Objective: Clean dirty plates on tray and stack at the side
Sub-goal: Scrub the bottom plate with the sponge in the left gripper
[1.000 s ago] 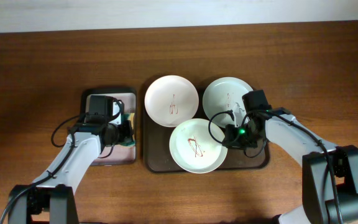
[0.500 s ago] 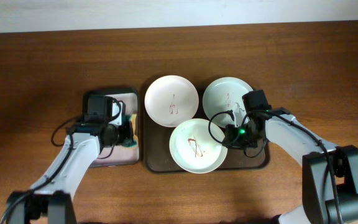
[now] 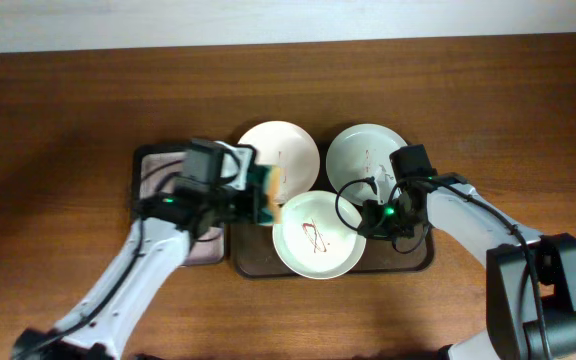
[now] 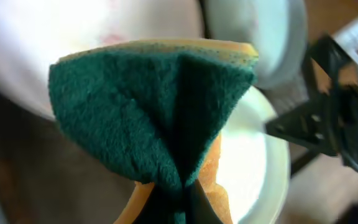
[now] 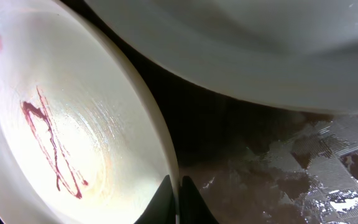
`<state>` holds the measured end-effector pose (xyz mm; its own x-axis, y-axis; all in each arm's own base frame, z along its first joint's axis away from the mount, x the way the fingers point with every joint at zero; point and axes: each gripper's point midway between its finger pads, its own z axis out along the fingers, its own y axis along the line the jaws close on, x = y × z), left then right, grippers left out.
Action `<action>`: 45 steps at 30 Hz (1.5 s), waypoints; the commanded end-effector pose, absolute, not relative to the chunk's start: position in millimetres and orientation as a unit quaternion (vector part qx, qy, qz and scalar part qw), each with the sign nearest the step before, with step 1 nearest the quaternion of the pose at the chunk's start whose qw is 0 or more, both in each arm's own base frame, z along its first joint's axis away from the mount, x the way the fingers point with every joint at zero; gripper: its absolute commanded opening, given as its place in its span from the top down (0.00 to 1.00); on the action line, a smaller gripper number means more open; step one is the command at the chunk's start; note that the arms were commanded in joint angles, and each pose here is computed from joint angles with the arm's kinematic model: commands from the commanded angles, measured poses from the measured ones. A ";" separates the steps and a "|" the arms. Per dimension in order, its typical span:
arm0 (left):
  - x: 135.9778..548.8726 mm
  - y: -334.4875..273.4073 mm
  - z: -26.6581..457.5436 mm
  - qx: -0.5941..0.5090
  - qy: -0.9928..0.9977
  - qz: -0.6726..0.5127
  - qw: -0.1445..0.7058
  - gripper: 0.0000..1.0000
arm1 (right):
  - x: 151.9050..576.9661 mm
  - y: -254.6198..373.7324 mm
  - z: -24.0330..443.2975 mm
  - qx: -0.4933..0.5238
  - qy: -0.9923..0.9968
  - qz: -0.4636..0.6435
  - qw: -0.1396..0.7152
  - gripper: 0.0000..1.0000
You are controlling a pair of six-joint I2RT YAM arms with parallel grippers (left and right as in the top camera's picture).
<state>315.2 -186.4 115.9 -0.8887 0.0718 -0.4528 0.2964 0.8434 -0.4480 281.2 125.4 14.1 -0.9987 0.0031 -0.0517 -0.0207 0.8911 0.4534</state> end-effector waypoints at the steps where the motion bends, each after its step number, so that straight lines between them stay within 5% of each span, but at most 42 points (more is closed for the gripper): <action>1: 296.6 -237.3 100.3 0.098 0.934 -0.303 0.164 1.00 | 284.2 129.1 16.3 0.003 0.971 0.237 0.025 0.95; 10: 273.5 -300.5 50.8 0.090 0.941 -0.307 0.113 1.00 | 283.4 129.0 16.2 0.003 0.971 0.237 0.023 0.95; 24: 274.9 -240.3 5.5 0.030 0.985 -0.124 0.120 1.00 | 280.1 128.2 15.7 0.005 0.972 0.235 0.016 0.95; 45: 301.5 -271.2 82.3 0.041 0.959 -0.193 0.203 1.00 | 276.8 122.9 13.0 0.008 0.976 0.219 0.010 0.95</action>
